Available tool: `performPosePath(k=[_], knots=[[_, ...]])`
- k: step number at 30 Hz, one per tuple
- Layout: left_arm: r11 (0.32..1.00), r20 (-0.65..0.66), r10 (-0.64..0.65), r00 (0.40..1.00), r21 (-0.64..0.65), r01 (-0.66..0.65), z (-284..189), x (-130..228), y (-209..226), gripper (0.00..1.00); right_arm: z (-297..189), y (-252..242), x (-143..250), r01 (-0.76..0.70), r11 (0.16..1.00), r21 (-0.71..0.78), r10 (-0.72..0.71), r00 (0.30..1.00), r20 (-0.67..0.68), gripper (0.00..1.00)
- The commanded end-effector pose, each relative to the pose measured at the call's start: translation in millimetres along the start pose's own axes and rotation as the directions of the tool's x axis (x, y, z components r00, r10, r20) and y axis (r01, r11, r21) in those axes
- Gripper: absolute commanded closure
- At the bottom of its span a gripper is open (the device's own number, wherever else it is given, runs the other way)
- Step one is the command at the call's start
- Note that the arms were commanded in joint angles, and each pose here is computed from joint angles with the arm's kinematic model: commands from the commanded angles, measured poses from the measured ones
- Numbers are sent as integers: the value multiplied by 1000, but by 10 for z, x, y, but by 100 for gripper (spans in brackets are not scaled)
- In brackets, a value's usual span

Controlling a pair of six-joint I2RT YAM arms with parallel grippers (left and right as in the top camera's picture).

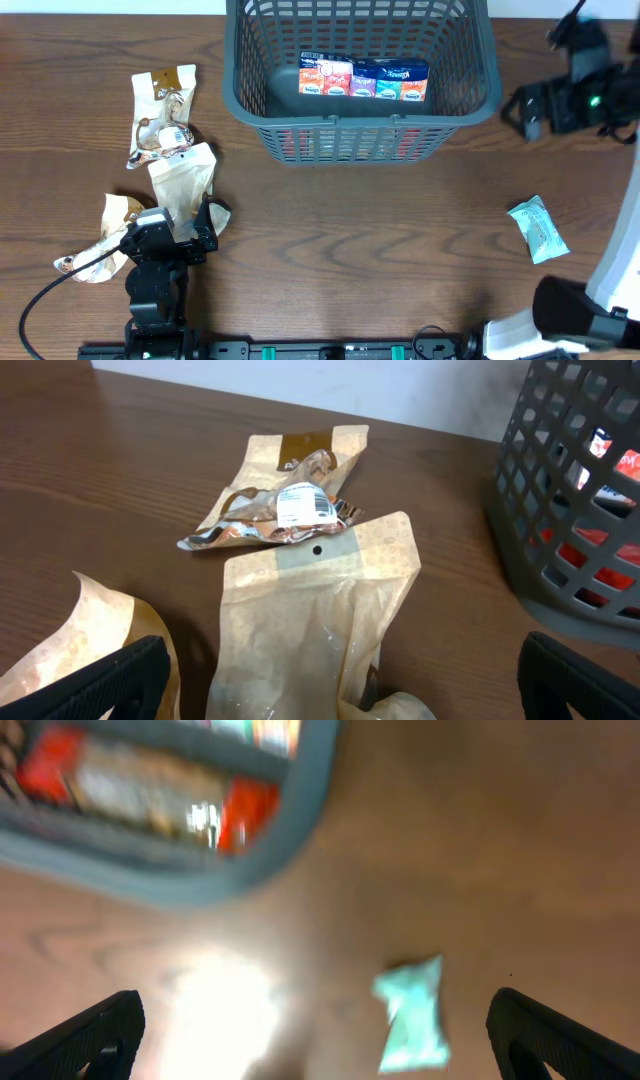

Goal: Pack container
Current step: 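Move the right gripper to the mint-green wipe packet and grasp it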

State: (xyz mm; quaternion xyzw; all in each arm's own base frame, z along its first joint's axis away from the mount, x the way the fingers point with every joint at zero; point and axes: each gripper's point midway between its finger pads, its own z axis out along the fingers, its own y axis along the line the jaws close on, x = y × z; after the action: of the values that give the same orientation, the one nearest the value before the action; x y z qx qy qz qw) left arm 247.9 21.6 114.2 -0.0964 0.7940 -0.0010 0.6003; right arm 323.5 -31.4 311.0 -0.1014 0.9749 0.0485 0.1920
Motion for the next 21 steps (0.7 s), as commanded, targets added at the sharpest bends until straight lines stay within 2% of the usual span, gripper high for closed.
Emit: performPosePath(k=[1, 3, 5, 10, 16, 21], knots=[[1000, -17, -7, 1000, 0, 7, 12, 75, 3, 1, 113, 43, 431, -97, 995, 17, 98, 989, -109, 1], [1000, -17, -7, 1000, 0, 7, 12, 75, 2, 1, 247, 110, 699, -138, 990, 4, 137, 972, -189, 1], [1000, -17, -7, 1000, 0, 7, 12, 75, 3, 1, 366, 101, 985, -194, 980, 54, 201, 946, -253, 1], [1000, -18, -6, 1000, 0, 6, 12, 77, 3, 1, 558, -96, 1480, -224, 947, 230, 286, 915, -285, 1], [1000, -18, -6, 1000, 0, 6, 12, 77, 3, 1, 802, -421, 1537, -147, 956, 255, 202, 957, -207, 1], [1000, -18, -6, 1000, 0, 6, 12, 78, 3, 1, 1074, -658, 1422, -73, 984, 161, 101, 981, -168, 4]])
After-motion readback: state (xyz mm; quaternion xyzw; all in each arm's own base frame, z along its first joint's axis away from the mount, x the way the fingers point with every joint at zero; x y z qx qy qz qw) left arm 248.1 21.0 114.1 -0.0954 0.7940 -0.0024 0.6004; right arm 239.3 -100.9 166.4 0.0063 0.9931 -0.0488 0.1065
